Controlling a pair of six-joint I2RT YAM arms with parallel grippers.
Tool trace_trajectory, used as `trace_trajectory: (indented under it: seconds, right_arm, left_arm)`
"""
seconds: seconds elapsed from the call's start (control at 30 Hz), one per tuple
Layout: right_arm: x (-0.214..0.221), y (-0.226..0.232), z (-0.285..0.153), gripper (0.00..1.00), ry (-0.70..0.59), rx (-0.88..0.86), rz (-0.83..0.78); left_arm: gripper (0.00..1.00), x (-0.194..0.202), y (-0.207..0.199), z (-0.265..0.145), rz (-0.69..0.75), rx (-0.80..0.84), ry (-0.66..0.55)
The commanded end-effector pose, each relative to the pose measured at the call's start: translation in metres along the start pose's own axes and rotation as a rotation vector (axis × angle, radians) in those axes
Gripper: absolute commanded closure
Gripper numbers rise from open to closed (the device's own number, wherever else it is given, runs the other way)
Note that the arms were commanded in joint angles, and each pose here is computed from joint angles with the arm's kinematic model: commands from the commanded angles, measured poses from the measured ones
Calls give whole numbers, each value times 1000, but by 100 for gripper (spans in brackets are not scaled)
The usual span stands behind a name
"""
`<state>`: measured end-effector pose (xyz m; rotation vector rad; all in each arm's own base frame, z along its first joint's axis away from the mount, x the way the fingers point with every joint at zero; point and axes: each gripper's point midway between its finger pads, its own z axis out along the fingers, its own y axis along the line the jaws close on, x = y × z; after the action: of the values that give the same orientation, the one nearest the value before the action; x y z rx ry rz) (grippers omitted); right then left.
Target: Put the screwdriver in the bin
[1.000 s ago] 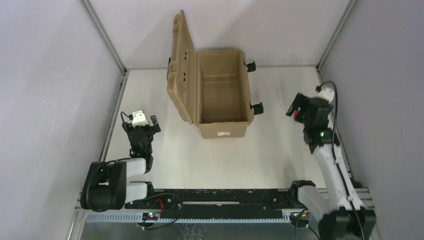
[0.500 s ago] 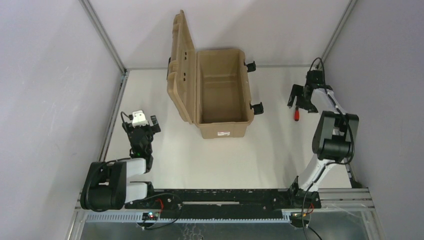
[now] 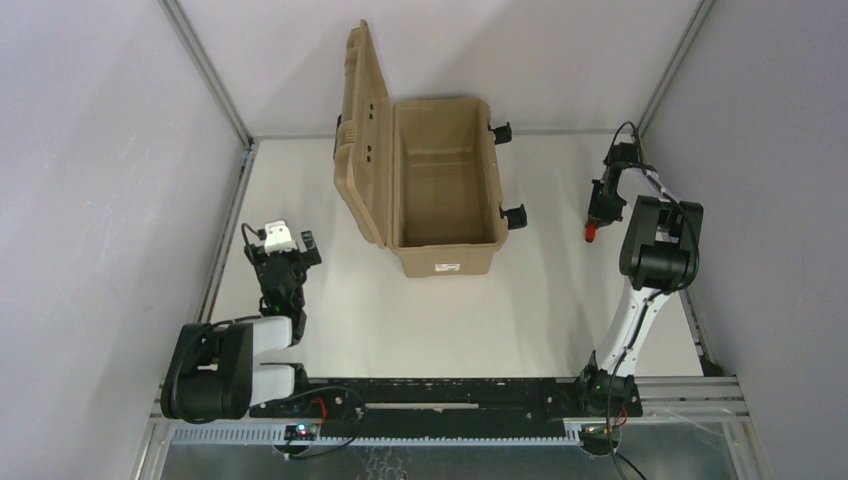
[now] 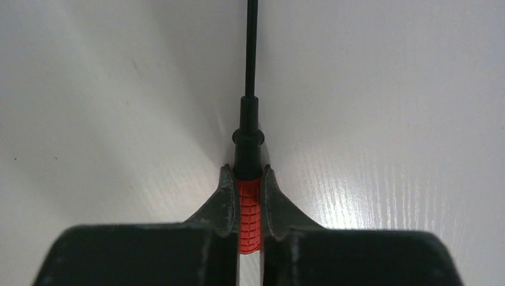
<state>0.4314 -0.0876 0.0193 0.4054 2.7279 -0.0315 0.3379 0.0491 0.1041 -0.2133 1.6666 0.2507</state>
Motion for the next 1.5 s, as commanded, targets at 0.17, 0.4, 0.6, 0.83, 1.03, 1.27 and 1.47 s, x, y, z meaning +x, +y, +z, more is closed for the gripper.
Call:
trace_trajectory:
  seconds: [0.17, 0.4, 0.6, 0.83, 1.03, 1.27, 1.47]
  right_arm:
    - [-21, -10, -81, 100, -81, 47, 0]
    - [-34, 8, -163, 100, -171, -12, -6]
    - [-46, 65, -231, 99, -253, -162, -43]
    - [-49, 193, -296, 99, -342, -496, -181]
    - [-32, 295, -317, 99, -340, -679, -308]
    - [-24, 356, -280, 98, -347, -620, -307]
    - [-9, 384, -202, 96, -317, -462, -286]
  left_arm:
    - [0, -32, -3, 10, -29, 5, -93]
    - [0, -32, -3, 10, -29, 6, -93]
    - [0, -32, -3, 10, -29, 6, -93]
    - [0, -32, -3, 10, -29, 6, -93]
    - [0, -33, -3, 10, -30, 6, -94]
    - [0, -32, -3, 10, -29, 6, -93]
    - [0, -33, -3, 10, -30, 6, -94]
